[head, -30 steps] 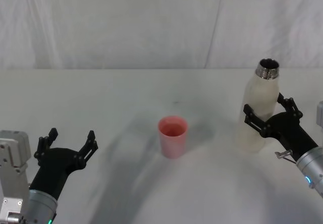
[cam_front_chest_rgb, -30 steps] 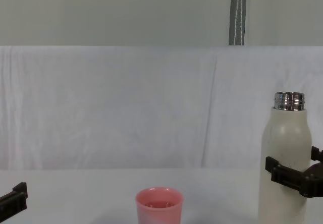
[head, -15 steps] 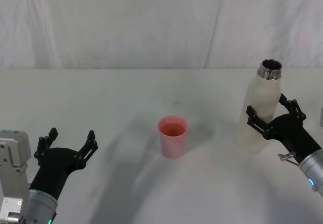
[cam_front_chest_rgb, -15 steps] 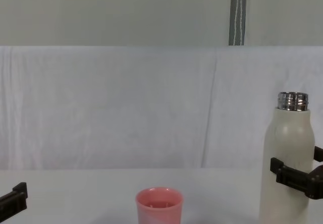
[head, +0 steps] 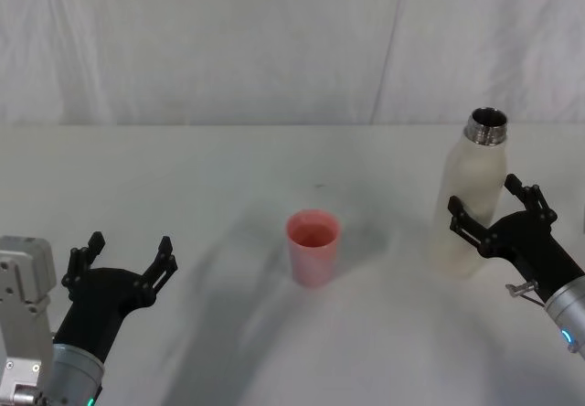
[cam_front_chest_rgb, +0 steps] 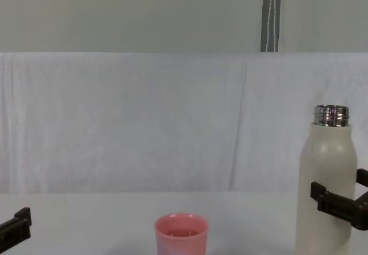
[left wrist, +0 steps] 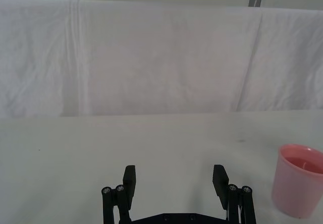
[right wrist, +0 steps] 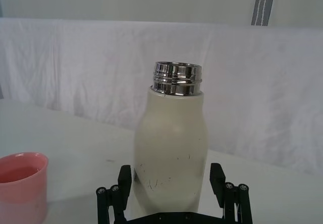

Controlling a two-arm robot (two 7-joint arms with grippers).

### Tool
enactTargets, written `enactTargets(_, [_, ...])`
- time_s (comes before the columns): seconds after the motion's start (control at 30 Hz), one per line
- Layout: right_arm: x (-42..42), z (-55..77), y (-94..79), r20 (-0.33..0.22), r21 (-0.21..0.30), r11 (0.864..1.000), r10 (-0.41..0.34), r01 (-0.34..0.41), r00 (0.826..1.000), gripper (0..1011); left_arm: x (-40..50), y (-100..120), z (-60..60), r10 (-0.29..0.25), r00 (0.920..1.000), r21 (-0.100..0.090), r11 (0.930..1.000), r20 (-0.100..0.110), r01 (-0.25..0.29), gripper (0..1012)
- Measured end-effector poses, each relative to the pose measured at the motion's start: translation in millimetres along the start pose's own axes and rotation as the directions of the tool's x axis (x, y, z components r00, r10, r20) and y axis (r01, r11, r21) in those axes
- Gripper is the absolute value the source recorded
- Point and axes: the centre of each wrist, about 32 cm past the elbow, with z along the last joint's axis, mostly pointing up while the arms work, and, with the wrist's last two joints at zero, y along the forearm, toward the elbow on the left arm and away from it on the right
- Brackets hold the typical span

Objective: Grasp the thermos with one hand and pour water into the cup lid.

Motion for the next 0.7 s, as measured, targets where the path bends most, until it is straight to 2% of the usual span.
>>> enactTargets(0.7, [-7.4,0.9,-13.5,-0.012,-0.012,1.0,-0.009,0.009,1.0,1001,0.0,0.0,0.0,0.0,1.0,0.0,1.0,0.0,0.0,1001])
